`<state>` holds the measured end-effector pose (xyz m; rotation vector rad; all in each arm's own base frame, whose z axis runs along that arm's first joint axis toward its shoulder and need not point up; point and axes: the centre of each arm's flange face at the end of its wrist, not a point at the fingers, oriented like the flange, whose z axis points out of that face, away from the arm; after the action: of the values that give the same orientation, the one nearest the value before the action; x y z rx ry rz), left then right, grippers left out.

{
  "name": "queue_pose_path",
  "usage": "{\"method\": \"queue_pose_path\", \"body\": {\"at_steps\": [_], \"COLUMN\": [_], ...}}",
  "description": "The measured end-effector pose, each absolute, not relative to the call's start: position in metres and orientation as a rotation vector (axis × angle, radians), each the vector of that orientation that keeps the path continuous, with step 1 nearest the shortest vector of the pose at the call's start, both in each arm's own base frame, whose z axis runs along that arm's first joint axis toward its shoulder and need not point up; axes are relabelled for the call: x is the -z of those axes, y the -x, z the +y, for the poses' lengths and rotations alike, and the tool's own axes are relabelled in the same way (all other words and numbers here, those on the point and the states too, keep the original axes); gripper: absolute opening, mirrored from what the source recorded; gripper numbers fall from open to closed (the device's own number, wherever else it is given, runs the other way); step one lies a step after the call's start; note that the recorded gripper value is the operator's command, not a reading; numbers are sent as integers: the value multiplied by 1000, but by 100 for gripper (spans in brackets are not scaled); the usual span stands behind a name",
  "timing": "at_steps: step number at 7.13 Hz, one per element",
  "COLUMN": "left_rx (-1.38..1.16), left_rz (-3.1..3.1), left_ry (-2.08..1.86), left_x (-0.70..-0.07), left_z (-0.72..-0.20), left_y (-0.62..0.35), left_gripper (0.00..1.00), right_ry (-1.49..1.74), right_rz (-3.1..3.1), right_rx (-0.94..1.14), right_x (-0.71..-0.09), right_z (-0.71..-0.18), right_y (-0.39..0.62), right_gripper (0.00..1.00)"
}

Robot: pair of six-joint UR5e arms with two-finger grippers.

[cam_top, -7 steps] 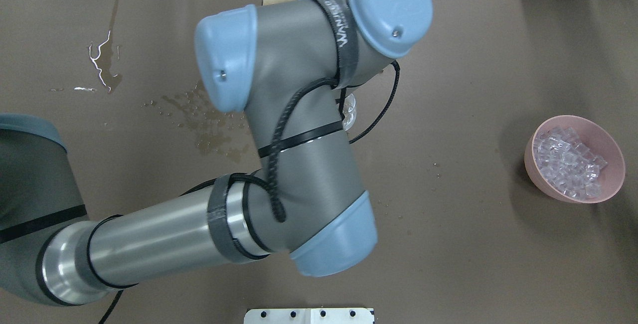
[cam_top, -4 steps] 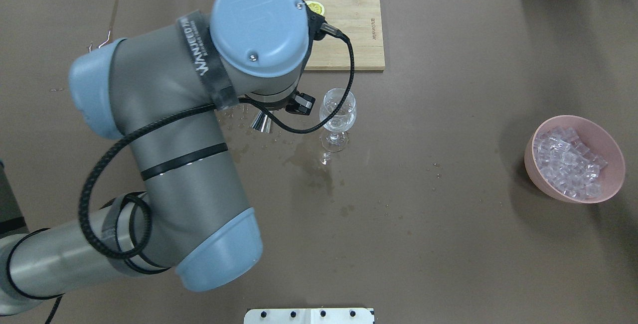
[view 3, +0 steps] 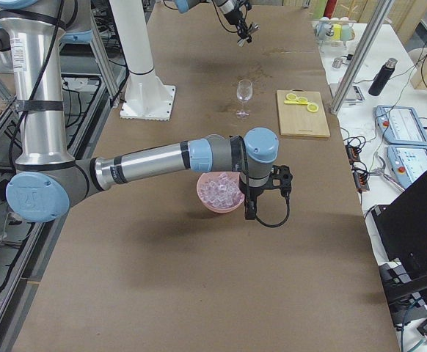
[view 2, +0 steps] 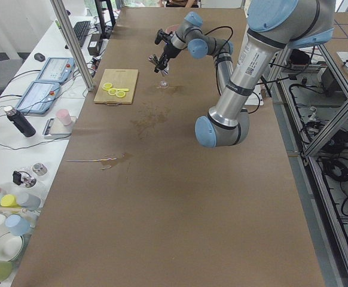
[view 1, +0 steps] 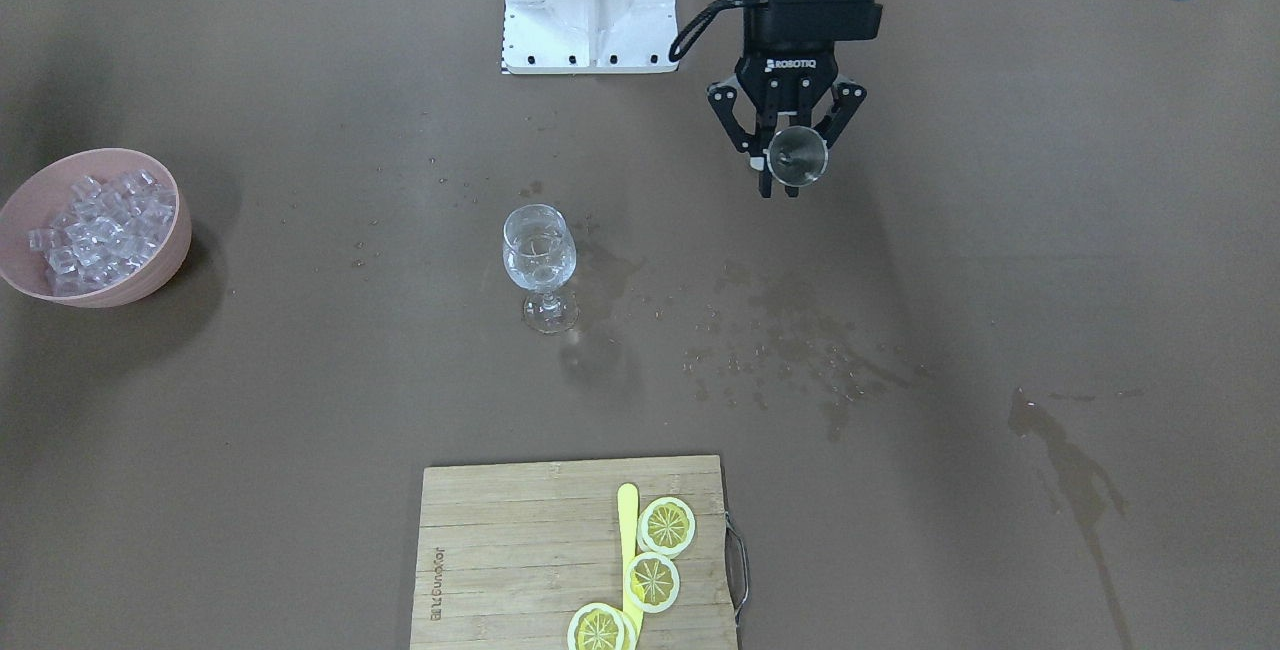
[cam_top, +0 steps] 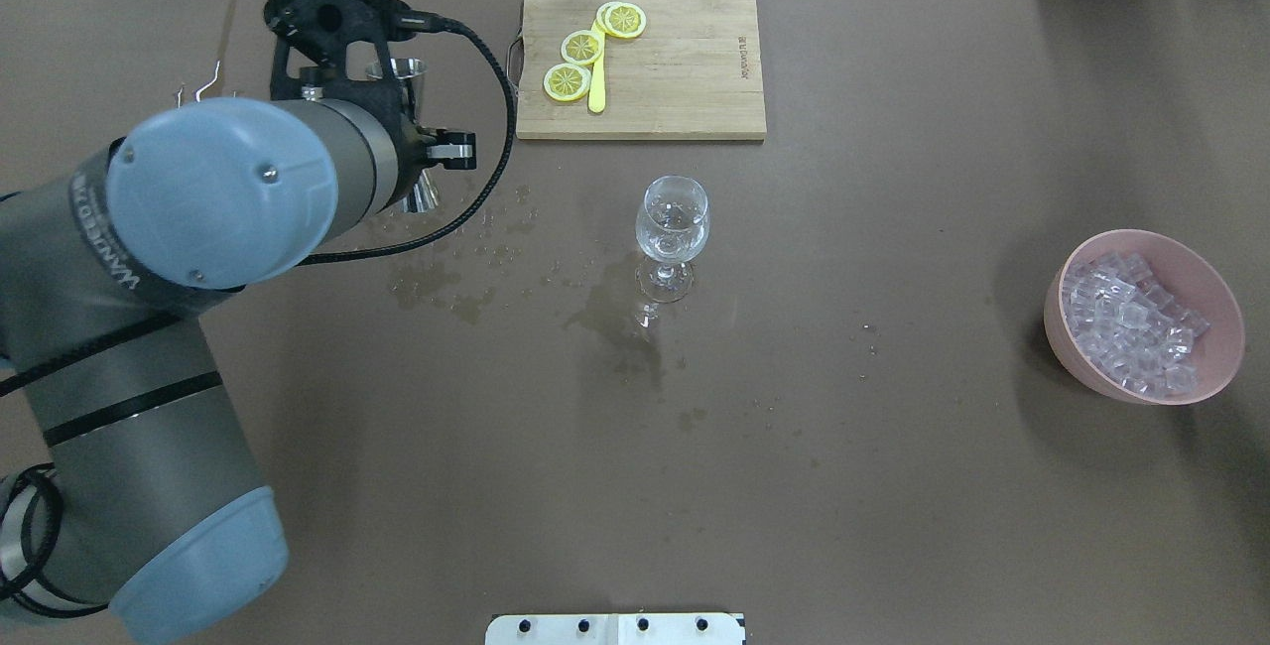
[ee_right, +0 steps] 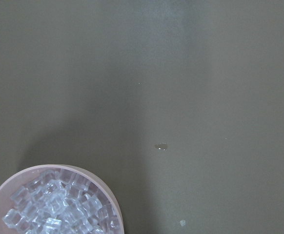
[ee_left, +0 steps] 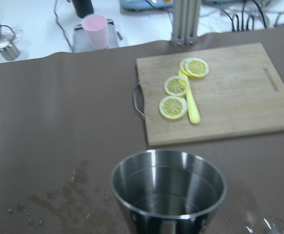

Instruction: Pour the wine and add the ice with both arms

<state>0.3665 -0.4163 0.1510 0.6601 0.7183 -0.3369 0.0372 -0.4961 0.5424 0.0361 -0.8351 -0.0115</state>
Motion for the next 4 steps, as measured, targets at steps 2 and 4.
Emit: {"method": "queue_pose_path", "body": {"at_steps": [2, 4], "left_rx": [509, 593], "left_rz": [626, 553], "left_ry": [-755, -817], "left_x": [-210, -257], "left_z": [-406, -396], "left_y": [-367, -371], "left_gripper": [0, 0], "right_ry": [-99, -156], "right_rz": [-829, -830], "right_rx": [46, 96], "right_x": [-516, -512], "right_z": [-487, -465], "right_y": [-30, -3], "right_gripper": [100, 100]}}
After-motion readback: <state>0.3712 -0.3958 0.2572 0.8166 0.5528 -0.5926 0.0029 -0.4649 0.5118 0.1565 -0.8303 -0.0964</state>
